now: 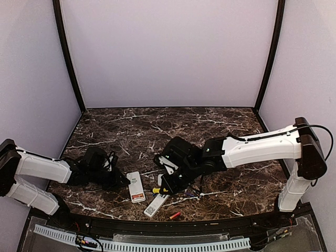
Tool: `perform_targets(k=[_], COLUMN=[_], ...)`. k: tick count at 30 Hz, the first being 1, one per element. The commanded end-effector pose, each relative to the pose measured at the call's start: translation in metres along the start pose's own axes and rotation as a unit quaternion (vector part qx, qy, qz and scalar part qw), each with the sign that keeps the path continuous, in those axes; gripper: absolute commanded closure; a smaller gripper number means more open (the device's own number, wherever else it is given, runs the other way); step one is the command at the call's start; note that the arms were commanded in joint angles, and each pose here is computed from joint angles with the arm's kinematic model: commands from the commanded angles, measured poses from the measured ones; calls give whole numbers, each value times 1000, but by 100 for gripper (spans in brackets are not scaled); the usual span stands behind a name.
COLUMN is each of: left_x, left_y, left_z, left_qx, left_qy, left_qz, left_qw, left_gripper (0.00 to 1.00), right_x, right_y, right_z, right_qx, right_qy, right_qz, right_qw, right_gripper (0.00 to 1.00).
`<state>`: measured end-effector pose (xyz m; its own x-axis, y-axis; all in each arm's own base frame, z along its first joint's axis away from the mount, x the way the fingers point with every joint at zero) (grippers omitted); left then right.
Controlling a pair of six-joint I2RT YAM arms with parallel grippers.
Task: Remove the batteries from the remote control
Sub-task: Hold the remote control without the battery cover at the center of the board.
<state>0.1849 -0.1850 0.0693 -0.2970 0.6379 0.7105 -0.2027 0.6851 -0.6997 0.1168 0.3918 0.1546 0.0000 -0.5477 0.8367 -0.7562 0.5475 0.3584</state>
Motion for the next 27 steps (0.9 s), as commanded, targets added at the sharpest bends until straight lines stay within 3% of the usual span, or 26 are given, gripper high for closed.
perform_targets(k=[1,6,9,27], left_x=[2,3,4,0], left_y=[10,6,6,10], left_z=[5,4,4,24], left_qx=[5,4,6,15], left_qy=[6,5,5,22], left_qz=[-19,-16,-14,-11], left_qw=[1000,1000,1000,1000], left_gripper=[88,71,66,71], right_x=[1,-3,-3,-1], right_y=[10,12,12,16], right_z=[-3,0,1,-4], right_qx=[16,18,19,21], right_qy=[-5,5,7,-3], right_qz=[-6,-6,-6,-2], right_qw=[1000,1000,1000,1000], right_gripper=[100,100,100,100])
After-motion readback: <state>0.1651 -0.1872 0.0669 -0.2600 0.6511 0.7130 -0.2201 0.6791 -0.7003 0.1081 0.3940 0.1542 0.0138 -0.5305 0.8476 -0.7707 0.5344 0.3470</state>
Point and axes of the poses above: each gripper's point midway between its finger pads, its own x axis back along the fingers, its own y axis along the line the jaws close on, z = x × y, the point moved 6 cm from there along x, back along the fingers, and after that the axes turned 11 degrees about x, right-handed, at the moved point
